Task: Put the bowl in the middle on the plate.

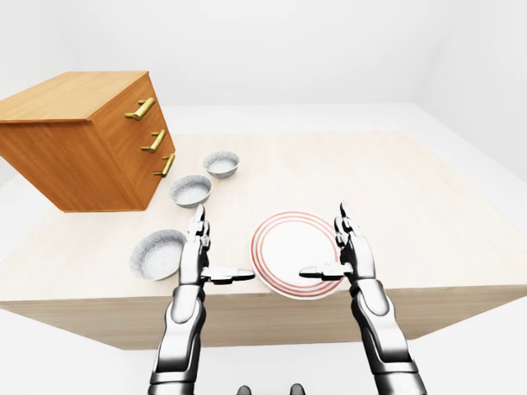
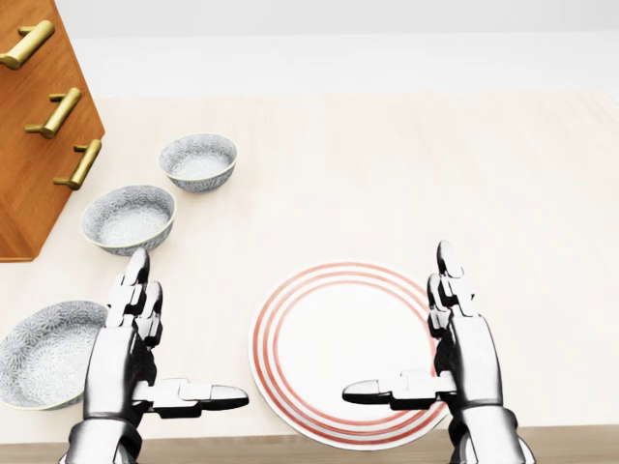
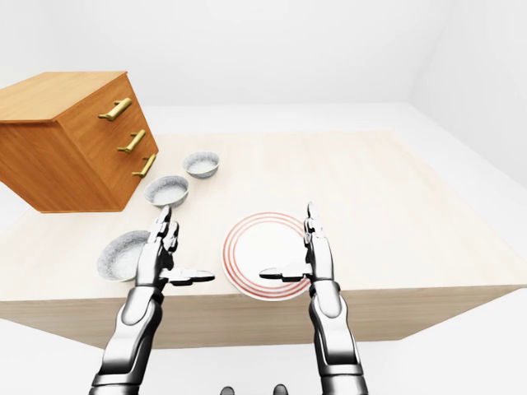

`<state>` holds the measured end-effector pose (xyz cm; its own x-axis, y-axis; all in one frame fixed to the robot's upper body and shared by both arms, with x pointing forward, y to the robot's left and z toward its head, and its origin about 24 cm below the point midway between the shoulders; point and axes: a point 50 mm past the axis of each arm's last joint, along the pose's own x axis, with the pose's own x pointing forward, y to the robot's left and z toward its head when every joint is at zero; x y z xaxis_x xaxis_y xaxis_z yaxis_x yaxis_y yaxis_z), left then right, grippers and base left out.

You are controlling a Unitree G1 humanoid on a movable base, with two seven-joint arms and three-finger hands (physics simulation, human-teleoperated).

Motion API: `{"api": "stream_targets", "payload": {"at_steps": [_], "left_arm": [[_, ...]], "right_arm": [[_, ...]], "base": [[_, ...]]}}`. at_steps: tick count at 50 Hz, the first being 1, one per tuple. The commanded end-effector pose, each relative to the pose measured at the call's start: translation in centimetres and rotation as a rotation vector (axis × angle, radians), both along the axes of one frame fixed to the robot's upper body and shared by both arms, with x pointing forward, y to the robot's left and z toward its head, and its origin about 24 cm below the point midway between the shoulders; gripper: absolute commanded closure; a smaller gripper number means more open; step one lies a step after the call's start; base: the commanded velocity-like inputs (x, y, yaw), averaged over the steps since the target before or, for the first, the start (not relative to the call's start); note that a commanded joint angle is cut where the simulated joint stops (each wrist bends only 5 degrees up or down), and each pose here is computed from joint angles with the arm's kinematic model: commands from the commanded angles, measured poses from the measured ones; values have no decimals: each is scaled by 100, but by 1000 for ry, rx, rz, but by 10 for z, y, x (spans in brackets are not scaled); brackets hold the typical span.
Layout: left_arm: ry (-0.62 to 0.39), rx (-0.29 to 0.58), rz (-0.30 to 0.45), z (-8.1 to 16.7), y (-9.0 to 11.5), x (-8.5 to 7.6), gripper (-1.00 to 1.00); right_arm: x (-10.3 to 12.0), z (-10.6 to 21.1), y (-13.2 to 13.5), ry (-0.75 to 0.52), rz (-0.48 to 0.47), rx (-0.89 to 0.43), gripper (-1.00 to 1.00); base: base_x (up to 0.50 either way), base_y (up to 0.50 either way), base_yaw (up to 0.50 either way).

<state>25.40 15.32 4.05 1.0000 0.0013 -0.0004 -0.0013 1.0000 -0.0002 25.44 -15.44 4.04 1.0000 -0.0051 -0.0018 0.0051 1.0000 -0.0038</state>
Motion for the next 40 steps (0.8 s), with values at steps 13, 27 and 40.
{"api": "stream_targets", "payload": {"at_steps": [13,27,40], "left_arm": [[3,1,14,-1,8,0,-100],[8,4,17,-3,9,1,-100],[9,7,19,-5,10,2,-100]], "right_arm": [[-1,15,-18,-10,-33,-17,-100],[-10,56,-64,-159,-107,-126,-100],[-33,88,-119,-244,-220,-239,-100]], "base": [[0,0,0],[0,0,0],[0,0,0]]}}
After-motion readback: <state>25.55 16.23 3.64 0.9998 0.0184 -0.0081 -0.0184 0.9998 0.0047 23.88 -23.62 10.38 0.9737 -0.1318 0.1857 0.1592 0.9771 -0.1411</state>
